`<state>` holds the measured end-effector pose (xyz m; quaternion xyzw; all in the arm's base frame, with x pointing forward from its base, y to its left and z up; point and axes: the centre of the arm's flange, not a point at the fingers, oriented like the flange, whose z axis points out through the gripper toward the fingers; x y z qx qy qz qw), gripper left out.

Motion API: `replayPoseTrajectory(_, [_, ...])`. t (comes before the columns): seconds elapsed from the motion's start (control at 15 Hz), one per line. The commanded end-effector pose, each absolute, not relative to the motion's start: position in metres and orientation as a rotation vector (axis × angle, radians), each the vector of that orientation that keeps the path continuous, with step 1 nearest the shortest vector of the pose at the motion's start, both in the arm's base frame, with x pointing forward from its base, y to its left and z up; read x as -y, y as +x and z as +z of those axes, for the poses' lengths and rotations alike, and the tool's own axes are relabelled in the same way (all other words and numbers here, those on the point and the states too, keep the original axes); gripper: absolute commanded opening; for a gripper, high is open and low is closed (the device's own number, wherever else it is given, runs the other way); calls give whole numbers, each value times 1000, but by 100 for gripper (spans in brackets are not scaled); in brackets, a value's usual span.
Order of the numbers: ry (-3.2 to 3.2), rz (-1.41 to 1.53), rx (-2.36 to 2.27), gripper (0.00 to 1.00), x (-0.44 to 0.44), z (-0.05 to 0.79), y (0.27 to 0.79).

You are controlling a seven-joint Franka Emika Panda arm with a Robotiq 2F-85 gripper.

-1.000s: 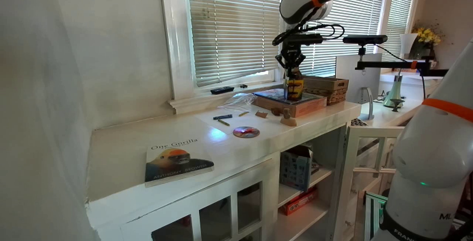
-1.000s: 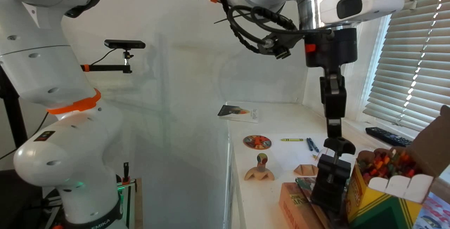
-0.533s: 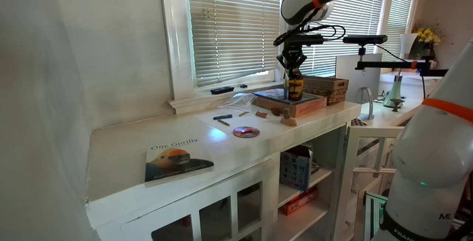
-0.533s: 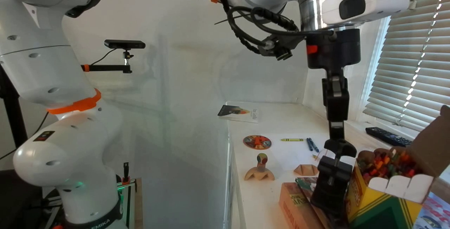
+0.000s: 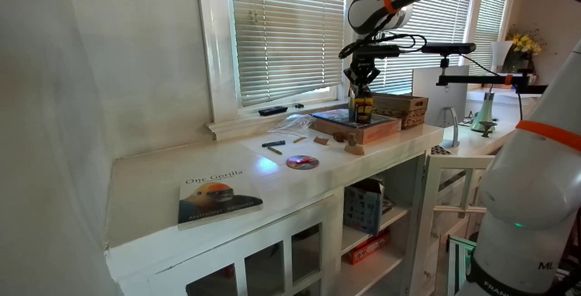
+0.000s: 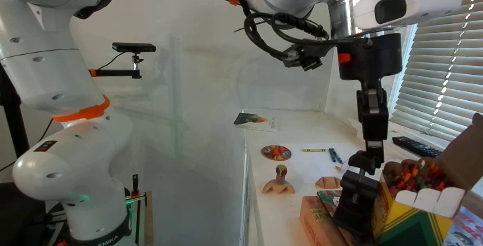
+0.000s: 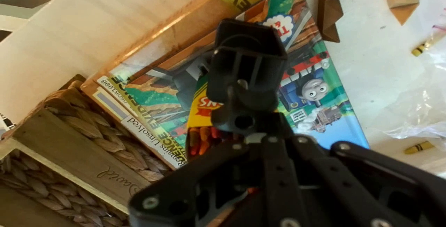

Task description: Rotate the object clockwise

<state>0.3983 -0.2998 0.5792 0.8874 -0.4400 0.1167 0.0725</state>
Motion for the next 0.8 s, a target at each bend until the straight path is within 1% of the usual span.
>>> replayPoseTrajectory(0.0, [2622, 371, 1369, 0, 307, 572, 397])
replayPoseTrajectory(0.73, [2508, 324, 1455, 0, 313, 581, 386])
